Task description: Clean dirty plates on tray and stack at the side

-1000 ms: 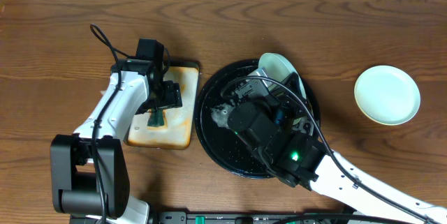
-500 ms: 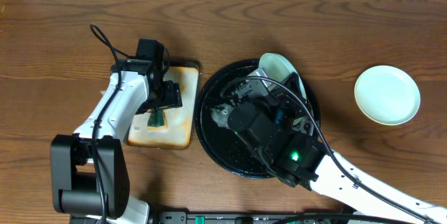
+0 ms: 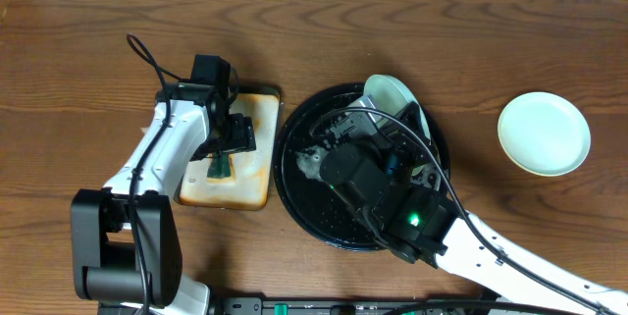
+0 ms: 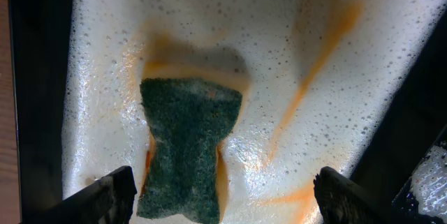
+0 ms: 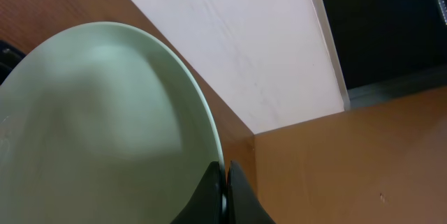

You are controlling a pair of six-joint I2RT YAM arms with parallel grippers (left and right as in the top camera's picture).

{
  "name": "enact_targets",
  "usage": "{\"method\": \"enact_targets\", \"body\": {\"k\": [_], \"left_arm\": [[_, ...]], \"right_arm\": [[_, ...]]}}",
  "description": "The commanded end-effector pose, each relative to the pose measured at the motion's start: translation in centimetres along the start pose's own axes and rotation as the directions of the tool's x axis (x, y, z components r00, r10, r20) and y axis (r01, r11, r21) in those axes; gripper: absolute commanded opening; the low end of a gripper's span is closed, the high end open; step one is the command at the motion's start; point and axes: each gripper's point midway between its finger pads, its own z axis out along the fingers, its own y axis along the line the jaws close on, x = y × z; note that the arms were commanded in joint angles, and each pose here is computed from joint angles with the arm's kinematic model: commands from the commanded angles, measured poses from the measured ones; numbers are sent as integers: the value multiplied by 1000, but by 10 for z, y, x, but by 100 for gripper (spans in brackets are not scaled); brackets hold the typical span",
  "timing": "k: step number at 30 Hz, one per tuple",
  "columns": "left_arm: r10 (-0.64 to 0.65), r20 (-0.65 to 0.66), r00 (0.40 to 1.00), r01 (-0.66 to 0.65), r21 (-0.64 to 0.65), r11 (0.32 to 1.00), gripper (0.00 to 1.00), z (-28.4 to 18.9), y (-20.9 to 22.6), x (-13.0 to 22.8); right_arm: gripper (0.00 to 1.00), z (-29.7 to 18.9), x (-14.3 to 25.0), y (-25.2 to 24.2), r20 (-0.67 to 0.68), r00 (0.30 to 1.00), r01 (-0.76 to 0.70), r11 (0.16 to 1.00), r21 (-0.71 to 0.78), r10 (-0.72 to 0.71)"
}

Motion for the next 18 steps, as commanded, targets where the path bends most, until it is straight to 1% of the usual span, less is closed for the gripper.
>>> {"method": "enact_targets", "body": {"k": [1,5,7,8,10,11,13,14,16,17,18], "left_arm": [[7,-10,1000,-7,-2,1000,83,2,2,3],[7,-10,1000,-7,-2,1000,83,2,2,3],[7,-10,1000,-7,-2,1000,83,2,2,3],[7,-10,1000,-7,-2,1000,84,2,2,3],[7,-10,1000,-7,-2,1000,83,2,2,3],[7,-10,1000,-7,-2,1000,83,2,2,3],[7,-10,1000,-7,-2,1000,83,2,2,3],[7,-10,1000,-7,-2,1000,83,2,2,3],[7,-10,1000,-7,-2,1000,83,2,2,3],[7,-10,1000,-7,-2,1000,84,2,2,3],[7,-10,1000,-7,-2,1000,83,2,2,3]], "right_arm": [[1,-6,-5,-12,11,1000,-27,999,28,27],[1,-6,-5,-12,11,1000,-28,999,27,28],[1,-6,-5,-11,12,998,-62,998,23,62],[1,-5,-5,-7,16,996,-92,996,0,92],[1,-5,-4,7,21,997,-69,995,-73,71],[1,-4,-1,2,10,998,-65,997,-42,66],[1,0,4,-18,-19,992,-121,990,69,123],[1,1,4,-20,-20,990,-138,988,72,140],[1,0,0,-7,-3,994,-112,994,-1,112],[1,-1,1,-7,-4,997,-83,997,2,83],[1,0,4,-15,-18,996,-84,995,49,85]]}}
